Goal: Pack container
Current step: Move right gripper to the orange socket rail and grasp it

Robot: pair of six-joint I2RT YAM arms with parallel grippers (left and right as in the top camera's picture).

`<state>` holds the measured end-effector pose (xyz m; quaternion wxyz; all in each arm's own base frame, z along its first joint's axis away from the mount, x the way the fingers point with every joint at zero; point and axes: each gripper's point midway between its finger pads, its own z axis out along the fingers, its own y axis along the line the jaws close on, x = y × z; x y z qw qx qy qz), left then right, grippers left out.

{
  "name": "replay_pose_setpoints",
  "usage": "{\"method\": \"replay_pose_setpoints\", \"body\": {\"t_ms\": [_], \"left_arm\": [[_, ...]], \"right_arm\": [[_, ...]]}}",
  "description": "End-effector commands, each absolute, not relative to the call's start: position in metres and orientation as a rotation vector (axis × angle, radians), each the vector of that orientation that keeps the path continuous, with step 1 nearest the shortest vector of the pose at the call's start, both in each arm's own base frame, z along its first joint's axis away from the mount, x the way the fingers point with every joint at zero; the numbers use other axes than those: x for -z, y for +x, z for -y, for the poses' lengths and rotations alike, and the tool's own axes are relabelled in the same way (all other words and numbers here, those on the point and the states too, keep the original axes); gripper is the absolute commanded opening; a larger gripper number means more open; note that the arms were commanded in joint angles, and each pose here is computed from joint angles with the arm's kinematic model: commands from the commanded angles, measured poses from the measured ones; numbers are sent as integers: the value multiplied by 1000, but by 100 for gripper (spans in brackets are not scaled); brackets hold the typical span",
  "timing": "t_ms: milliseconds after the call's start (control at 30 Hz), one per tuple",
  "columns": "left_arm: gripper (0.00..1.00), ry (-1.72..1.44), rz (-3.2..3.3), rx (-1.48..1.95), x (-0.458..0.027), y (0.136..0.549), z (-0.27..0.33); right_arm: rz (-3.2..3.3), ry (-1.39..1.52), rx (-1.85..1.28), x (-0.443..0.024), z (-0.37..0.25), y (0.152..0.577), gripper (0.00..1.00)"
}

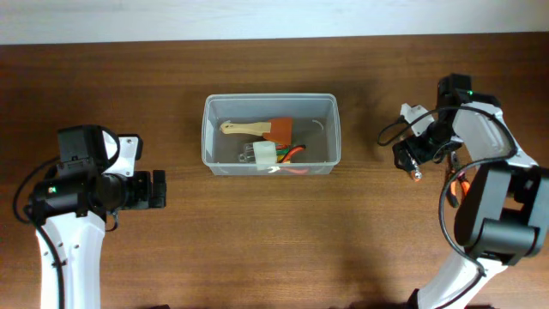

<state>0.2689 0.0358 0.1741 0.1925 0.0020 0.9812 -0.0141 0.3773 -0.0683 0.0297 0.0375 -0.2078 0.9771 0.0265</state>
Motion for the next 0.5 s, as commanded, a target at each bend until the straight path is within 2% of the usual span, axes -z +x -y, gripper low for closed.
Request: {"method": "replay_pose_setpoints", "body": {"t_ms": [0,400,467], "left_arm": [[99,-6,-2744,60,-176,268,-34],[99,-6,-2744,60,-176,268,-34],[99,-6,-2744,60,-176,268,-34]], "right_arm": [[-3023,-643,-124,-13,66,376,99],[-3061,-624,-164,17,65,376,100],[-3063,-623,-164,19,65,376,97]]}}
